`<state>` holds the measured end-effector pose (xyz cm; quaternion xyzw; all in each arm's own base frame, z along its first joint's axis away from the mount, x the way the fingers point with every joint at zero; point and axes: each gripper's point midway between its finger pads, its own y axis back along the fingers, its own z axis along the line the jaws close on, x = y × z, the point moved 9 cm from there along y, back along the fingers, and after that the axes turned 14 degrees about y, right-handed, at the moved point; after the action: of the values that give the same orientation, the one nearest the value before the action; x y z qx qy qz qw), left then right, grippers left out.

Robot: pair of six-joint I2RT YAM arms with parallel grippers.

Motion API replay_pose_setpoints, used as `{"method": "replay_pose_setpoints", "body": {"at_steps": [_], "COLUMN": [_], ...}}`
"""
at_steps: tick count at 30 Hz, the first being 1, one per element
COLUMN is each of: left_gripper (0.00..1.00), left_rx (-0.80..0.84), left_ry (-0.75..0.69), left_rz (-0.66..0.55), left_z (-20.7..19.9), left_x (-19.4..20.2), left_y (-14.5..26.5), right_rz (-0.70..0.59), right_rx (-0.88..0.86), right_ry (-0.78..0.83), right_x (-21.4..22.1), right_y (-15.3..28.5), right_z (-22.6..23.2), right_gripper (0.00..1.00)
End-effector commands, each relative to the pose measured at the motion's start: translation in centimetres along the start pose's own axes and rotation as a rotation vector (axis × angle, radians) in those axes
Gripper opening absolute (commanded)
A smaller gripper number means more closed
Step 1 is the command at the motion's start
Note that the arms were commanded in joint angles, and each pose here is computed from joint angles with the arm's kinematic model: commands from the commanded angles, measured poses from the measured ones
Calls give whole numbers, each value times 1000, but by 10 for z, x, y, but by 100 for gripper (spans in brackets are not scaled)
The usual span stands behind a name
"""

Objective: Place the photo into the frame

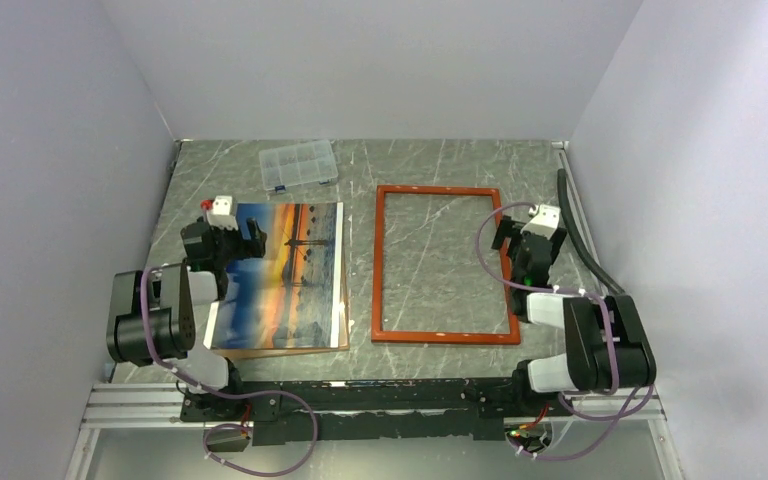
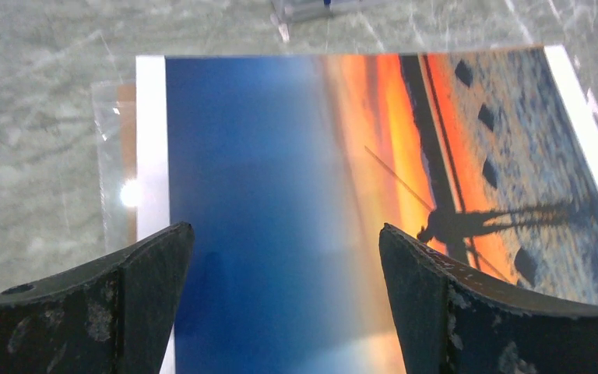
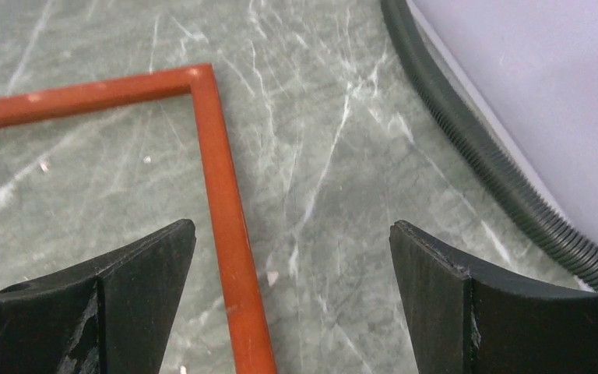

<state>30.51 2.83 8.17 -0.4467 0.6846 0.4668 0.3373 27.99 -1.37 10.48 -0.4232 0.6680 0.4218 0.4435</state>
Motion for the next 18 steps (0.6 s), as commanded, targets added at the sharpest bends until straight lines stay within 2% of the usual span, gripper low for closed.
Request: {"method": "replay_pose_setpoints", "body": {"at_steps": [1, 3, 6, 8, 9, 11, 13, 14, 18], "left_gripper": [95, 95, 95, 95, 95, 95, 95, 95, 95], "left_rx": [-9, -18, -19, -6, -9, -26, -60, -80, -160], "left_ry": [4, 3, 59, 117, 130, 135, 123, 124, 84], "left_rz": [19, 9, 22, 85, 103, 139, 192, 214, 302], "left_z": [-8, -11, -17, -23, -26, -31, -32, -33, -26], "left_x": [-43, -58, -94, -113, -124, -147, -161, -169, -187], "left_y": [0, 5, 21, 33, 37, 43, 47, 49, 63], "right_rz": [-43, -27, 8, 97, 139, 188, 260, 339, 447], "right_rx": [37, 38, -10, -56, -141, -344, -425, -426, -383], "right_ry": [-20, -100, -325, -472, -494, -487, -476, -439, -192], "right_x": [-47, -65, -109, -125, -131, -140, -148, -147, -157], "right_y": [-5, 0, 2, 0, -1, -5, -3, 0, 25], "right_z": [-5, -6, -5, 1, 8, 27, 49, 59, 123], "right_gripper": [100, 100, 100, 100, 100, 100, 100, 100, 100]}}
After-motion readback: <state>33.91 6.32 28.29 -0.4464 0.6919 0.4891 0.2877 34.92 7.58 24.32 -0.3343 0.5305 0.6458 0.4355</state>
